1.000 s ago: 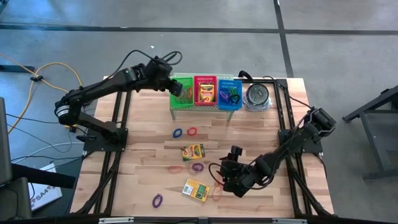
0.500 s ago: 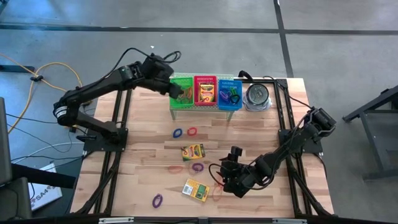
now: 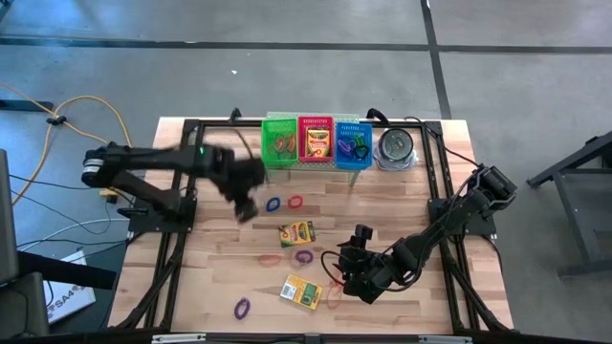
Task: Pick & Place Office Desk Supplies
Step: Put the orange rubber band into the green bin on the shelf
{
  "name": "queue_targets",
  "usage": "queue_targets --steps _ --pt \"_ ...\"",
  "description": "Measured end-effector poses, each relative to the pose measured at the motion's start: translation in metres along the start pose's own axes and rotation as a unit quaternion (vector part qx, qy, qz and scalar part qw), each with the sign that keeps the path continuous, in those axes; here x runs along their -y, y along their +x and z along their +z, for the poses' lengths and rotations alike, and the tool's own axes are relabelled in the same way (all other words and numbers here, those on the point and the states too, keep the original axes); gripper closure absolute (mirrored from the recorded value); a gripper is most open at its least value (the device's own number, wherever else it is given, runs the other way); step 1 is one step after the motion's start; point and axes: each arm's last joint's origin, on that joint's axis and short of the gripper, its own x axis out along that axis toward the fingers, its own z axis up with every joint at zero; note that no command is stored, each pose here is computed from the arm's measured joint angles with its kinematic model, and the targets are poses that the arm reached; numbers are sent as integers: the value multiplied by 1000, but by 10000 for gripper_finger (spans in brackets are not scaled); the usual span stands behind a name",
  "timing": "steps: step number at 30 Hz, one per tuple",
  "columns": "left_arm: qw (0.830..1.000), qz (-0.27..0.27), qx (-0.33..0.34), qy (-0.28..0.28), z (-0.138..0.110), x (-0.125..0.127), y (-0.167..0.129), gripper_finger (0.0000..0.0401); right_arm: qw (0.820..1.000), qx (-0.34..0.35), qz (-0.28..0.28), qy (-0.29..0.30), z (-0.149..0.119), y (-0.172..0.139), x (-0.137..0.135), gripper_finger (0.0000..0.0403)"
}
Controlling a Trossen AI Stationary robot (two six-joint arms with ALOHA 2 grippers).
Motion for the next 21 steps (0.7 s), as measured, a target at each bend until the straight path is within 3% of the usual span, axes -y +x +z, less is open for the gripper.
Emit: queue_targets --steps 10,16,21 --pt "987 -2 -50 150 -62 50 65 245 1000 4 2 5 1 1 0 172" --pt "976 -24 4 217 -79 82 92 245 1000 10 4 5 2 1 -1 172" --pt "958 16 48 282 -82 98 115 245 1000 8 3 3 -1 3 0 172"
